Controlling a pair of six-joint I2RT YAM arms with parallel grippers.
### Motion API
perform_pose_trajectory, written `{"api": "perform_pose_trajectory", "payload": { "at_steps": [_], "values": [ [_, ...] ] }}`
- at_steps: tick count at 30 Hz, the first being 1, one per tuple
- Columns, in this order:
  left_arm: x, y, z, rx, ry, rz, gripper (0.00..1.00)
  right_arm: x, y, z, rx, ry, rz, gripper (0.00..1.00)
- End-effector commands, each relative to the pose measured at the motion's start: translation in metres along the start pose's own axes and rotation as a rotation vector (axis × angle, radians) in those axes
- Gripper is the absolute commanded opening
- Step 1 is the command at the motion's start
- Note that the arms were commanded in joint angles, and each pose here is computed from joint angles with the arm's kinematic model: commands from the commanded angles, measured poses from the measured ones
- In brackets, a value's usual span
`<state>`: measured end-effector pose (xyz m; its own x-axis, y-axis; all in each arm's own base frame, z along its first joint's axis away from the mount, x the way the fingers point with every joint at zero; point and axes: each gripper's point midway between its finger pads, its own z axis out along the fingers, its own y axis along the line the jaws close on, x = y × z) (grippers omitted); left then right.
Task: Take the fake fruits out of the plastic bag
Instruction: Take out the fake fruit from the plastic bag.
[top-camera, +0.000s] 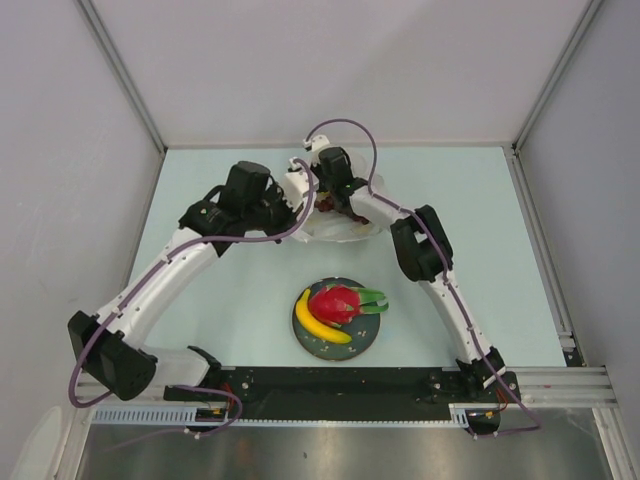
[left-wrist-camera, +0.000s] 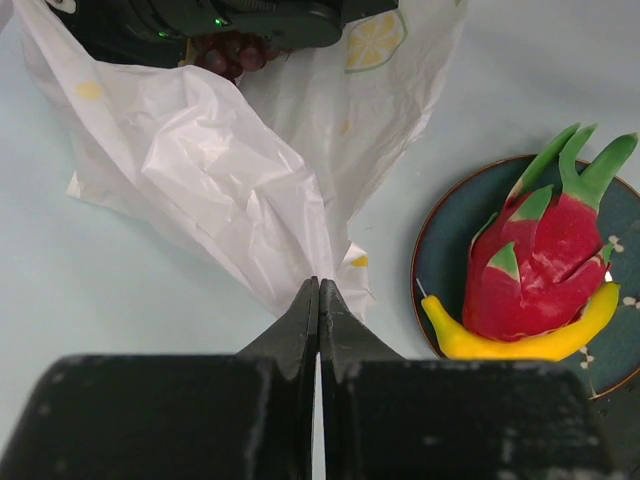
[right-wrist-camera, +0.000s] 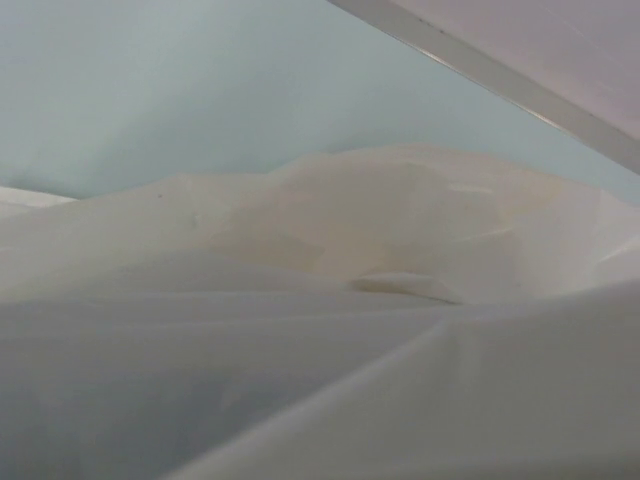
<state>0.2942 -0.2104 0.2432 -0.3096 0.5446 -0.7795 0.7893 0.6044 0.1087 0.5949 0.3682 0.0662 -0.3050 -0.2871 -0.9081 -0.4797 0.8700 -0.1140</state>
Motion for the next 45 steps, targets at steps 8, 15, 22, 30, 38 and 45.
{"api": "perform_pose_trajectory", "payload": {
  "at_steps": [8, 15, 22, 30, 38, 45],
  "values": [
    [-0.030, 0.022, 0.005, -0.047, -0.071, -0.017, 0.00, -0.041, 0.000, -0.058, -0.151, -0.004, -0.019, 0.20],
    [-0.039, 0.030, 0.016, -0.044, -0.094, -0.067, 0.00, -0.051, 0.023, -0.109, -0.254, 0.013, -0.009, 0.10],
    [-0.042, 0.033, 0.012, -0.051, -0.123, -0.102, 0.00, -0.048, 0.036, -0.136, -0.299, 0.031, -0.014, 0.08],
    [-0.028, 0.031, 0.001, -0.080, -0.119, -0.076, 0.00, -0.053, 0.043, -0.191, -0.396, 0.020, -0.026, 0.05],
    [0.064, 0.022, -0.024, -0.113, 0.065, 0.176, 0.00, -0.051, 0.055, -0.264, -0.505, -0.021, -0.088, 0.04],
    [0.104, 0.003, -0.026, -0.068, 0.135, 0.143, 0.00, -0.033, 0.058, -0.290, -0.529, -0.022, -0.108, 0.03]
  ]
}}
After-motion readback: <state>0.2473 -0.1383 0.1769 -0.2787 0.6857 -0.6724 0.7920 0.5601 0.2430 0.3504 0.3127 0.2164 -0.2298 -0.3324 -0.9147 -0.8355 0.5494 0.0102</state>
